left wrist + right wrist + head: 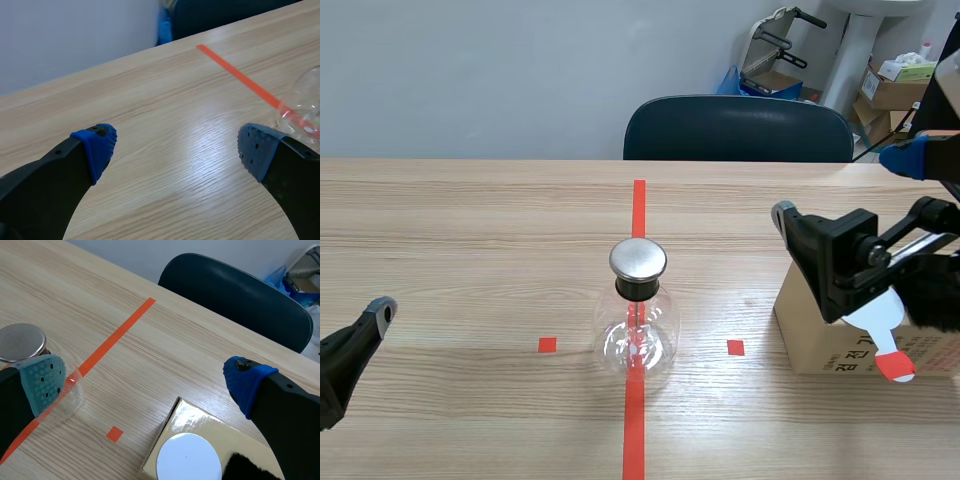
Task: Do the electroscope experiment
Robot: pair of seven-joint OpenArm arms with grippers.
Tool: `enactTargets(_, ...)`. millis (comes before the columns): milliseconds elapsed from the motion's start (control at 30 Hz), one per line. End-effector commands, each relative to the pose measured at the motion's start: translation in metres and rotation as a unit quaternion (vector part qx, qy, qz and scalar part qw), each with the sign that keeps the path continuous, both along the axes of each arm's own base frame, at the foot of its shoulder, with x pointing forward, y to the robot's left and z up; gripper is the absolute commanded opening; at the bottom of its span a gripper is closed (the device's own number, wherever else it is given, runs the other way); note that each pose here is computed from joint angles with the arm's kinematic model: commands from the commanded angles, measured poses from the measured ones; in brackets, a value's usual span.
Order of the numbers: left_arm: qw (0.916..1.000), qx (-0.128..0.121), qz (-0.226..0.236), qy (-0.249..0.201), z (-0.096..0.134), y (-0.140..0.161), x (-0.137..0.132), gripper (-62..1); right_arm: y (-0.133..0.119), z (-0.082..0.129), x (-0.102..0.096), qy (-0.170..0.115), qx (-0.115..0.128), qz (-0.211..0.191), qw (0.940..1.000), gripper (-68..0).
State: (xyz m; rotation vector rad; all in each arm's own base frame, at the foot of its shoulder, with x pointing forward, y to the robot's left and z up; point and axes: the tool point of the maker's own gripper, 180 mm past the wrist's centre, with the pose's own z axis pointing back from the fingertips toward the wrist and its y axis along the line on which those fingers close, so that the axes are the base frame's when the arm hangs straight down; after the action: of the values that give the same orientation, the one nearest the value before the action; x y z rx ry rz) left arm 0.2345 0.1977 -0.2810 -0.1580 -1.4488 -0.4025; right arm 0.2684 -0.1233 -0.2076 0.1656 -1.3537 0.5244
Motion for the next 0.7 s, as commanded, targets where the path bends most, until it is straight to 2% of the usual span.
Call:
enactTargets(0, 0.9999, -0.007, -0.005, -0.008, 0.007, -0.004, -0.002, -8.9, -0.004, 0.003, 0.002, -0.006, -0.005, -0.003, 1.0000, 0.4)
enactTargets(133, 0.9995, -0.023, 0.013, -0.015, 0.015, -0.007, -0.001, -8.9, -0.005, -0.002, 0.001, 0.007, -0.013, -0.006, 0.9999, 0.4)
enactTargets(300, 0.9992, -0.018, 0.021, -0.030, 0.025, -0.021, 0.000, -11.9, -0.005, -0.002, 0.001, 0.006, -0.012, -0.006, 0.9999, 0.4)
enactTargets(467, 0.9993, -0.031, 0.010, -0.018, 0.017, -0.045, -0.006, -11.9, -0.005, -0.002, 0.001, 0.006, -0.012, -0.006, 0.9999, 0.4)
enactTargets(667, 0.9991, -0.035, 0.016, -0.020, 0.013, -0.055, -0.009, -11.9, -0.005, -0.002, 0.001, 0.007, -0.012, -0.006, 0.9999, 0.4)
